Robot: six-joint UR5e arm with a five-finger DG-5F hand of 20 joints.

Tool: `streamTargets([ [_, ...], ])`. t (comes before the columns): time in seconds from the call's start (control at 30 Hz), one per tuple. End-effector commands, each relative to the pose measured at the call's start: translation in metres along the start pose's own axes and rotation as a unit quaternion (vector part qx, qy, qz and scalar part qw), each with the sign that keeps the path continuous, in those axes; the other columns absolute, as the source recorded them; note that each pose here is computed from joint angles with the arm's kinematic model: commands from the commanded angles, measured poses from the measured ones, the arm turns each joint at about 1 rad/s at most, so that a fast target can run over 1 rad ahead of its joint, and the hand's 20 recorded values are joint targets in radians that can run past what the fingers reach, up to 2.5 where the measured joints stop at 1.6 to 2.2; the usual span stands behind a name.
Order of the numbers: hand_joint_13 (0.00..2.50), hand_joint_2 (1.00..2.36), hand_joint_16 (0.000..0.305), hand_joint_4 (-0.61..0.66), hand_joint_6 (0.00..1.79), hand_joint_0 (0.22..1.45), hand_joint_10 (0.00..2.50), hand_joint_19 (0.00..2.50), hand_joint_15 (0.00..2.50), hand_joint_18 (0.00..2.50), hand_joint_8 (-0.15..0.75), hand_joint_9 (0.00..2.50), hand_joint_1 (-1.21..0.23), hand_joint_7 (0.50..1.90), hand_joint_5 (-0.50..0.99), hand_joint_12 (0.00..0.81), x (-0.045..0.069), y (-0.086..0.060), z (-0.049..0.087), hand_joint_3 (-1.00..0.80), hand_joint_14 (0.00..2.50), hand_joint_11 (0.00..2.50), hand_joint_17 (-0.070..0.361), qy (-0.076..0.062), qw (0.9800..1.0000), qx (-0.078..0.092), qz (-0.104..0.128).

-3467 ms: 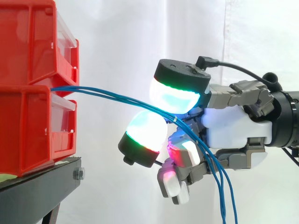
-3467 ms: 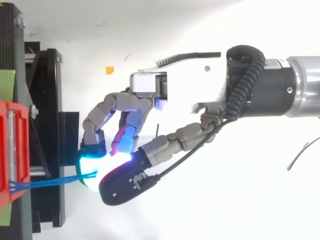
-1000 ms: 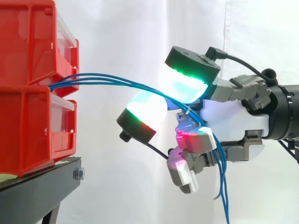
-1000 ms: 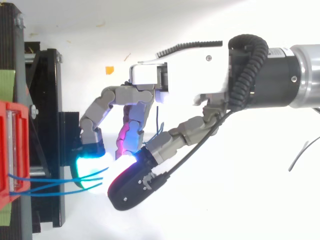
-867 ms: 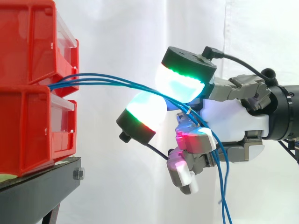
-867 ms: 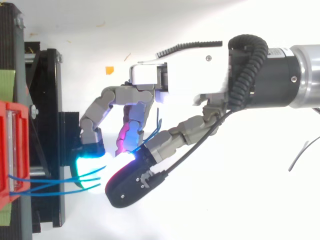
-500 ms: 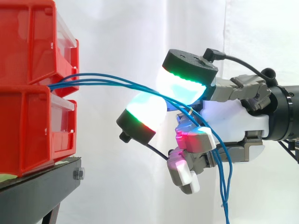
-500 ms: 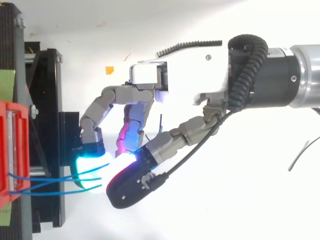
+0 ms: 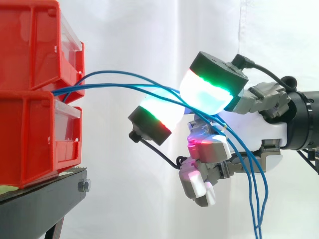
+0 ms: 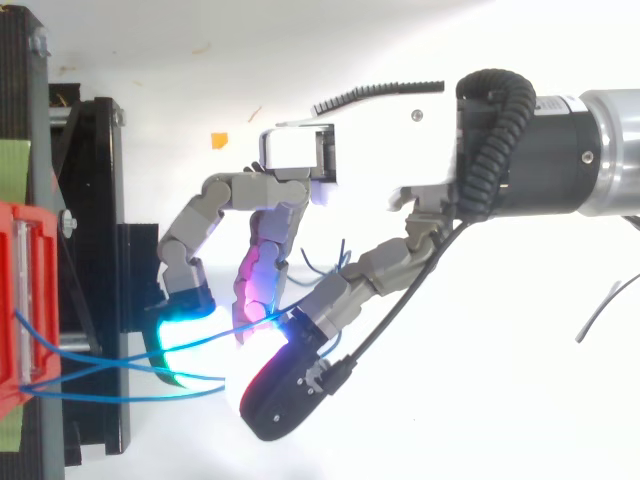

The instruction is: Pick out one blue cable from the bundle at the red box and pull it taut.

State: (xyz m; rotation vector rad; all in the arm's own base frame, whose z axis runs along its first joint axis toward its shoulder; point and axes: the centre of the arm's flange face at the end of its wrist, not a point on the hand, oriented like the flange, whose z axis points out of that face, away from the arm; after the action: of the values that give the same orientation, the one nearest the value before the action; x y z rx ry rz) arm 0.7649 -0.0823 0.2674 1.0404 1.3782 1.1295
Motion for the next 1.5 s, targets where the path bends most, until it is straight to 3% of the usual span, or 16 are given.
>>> streamTargets([
  [0.0, 1.1, 1.0, 0.046, -0.26, 0.97, 0.82, 0.03, 0.84, 0.52, 0.86, 0.258, 1.35, -0.94, 0.96, -0.11, 0.331, 0.0002, -0.0005, 0.0001, -0.48, 0.02, 0.84, 0.104, 0.0, 1.0, 0.0, 0.0],
  [0.33, 1.15, 1.0, 0.046, -0.23, 0.97, 0.76, 0.03, 0.83, 0.53, 0.91, 0.249, 1.42, -0.97, 0.93, -0.1, 0.335, 0.0003, -0.0011, -0.0005, -0.5, 0.02, 0.86, 0.103, 0.001, 1.0, 0.003, 0.0],
  [0.57, 1.14, 1.0, 0.045, -0.06, 0.94, 0.58, 0.03, 0.85, 0.53, 0.91, 0.257, 1.41, -0.97, 0.79, -0.09, 0.341, 0.0001, 0.0001, -0.0007, -0.5, 0.02, 0.84, 0.101, 0.001, 1.0, 0.003, 0.0],
  [0.73, 1.15, 1.0, 0.049, -0.02, 0.92, 0.49, 0.03, 0.83, 0.53, 0.93, 0.274, 1.4, -0.96, 0.78, -0.09, 0.361, 0.0001, -0.0001, -0.0009, -0.5, 0.02, 0.81, 0.111, 0.001, 1.0, 0.003, 0.0],
  [0.87, 1.17, 1.0, 0.053, 0.02, 0.89, 0.43, 0.03, 0.81, 0.5, 0.94, 0.292, 1.41, -0.86, 0.76, -0.08, 0.375, 0.001, 0.0002, -0.0005, -0.5, 0.02, 0.78, 0.119, 0.0, 1.0, 0.003, 0.0],
  [0.93, 1.18, 1.0, 0.053, 0.03, 0.86, 0.43, 0.03, 0.82, 0.51, 0.94, 0.295, 1.41, -0.76, 0.8, -0.08, 0.377, 0.0012, -0.0009, -0.0003, -0.5, 0.02, 0.76, 0.12, 0.0, 1.0, 0.003, 0.0],
  [0.97, 1.17, 1.0, 0.051, 0.02, 0.86, 0.45, 0.03, 0.83, 0.5, 0.91, 0.29, 1.41, -0.61, 0.78, -0.08, 0.374, 0.0008, 0.001, -0.0002, -0.5, 0.02, 0.77, 0.116, 0.0, 1.0, 0.002, 0.0],
  [1.1, 1.14, 1.0, 0.045, 0.0, 0.86, 0.53, 0.03, 0.89, 0.51, 0.84, 0.275, 1.39, -0.48, 0.8, -0.09, 0.356, 0.0022, 0.0005, -0.0003, -0.5, 0.02, 0.78, 0.101, 0.002, 1.0, 0.002, 0.0],
  [1.2, 1.13, 1.0, 0.042, -0.02, 0.86, 0.59, 0.03, 0.91, 0.52, 0.8, 0.27, 1.39, -0.49, 0.82, -0.09, 0.34, 0.0013, -0.0009, -0.0003, -0.5, 0.02, 0.79, 0.093, 0.001, 1.0, 0.003, 0.002],
  [1.47, 1.13, 1.01, 0.043, -0.02, 0.89, 0.59, 0.03, 0.9, 0.52, 0.81, 0.278, 1.4, -0.55, 0.85, -0.08, 0.349, 0.0013, 0.0003, -0.0005, -0.3, 0.02, 0.78, 0.096, 0.002, 1.0, 0.002, 0.002],
])
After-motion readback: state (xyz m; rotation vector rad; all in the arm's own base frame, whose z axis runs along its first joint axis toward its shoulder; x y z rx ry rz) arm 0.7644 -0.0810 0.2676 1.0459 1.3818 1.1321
